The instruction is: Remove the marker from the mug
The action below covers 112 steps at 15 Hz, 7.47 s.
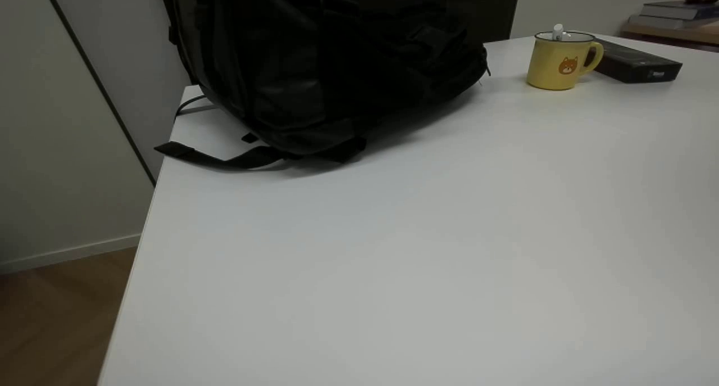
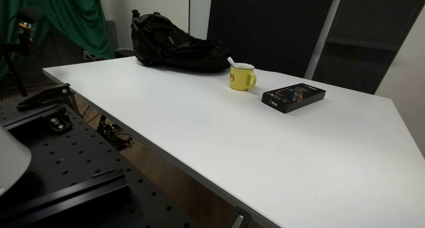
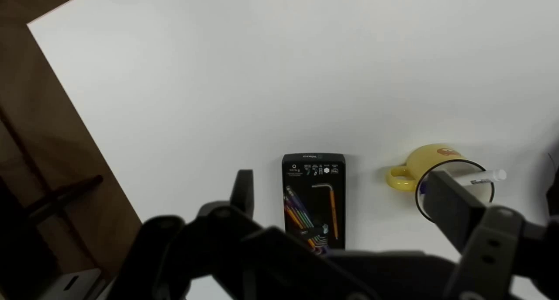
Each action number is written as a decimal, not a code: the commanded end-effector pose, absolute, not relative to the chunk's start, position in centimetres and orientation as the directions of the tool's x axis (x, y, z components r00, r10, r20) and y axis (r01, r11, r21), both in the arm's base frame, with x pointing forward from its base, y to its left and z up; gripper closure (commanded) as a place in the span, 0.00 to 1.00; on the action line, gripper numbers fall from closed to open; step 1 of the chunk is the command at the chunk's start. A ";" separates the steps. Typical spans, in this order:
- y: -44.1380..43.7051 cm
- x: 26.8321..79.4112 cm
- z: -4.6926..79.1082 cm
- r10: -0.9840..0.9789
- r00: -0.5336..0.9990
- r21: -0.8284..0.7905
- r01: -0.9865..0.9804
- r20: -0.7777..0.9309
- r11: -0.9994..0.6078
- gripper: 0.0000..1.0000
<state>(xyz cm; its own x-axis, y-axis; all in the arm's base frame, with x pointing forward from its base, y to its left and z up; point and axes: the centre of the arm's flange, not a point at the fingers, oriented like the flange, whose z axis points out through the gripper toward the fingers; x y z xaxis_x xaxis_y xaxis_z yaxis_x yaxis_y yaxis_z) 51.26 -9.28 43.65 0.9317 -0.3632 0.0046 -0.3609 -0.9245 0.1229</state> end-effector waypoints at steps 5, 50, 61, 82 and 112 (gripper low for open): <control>-4.4 50.7 39.8 -0.216 0.975 0.231 -0.223 0.054 -0.947 0.00; 12.8 62.9 18.6 0.413 0.909 0.581 0.303 0.062 -0.755 0.00; 11.6 62.9 18.9 0.365 0.931 0.620 0.278 0.013 -0.733 0.00; 13.3 63.1 21.3 0.375 0.926 0.616 0.271 0.042 -0.739 0.95; 16.0 41.7 20.8 0.518 0.496 -0.022 0.707 -0.697 -0.706 0.57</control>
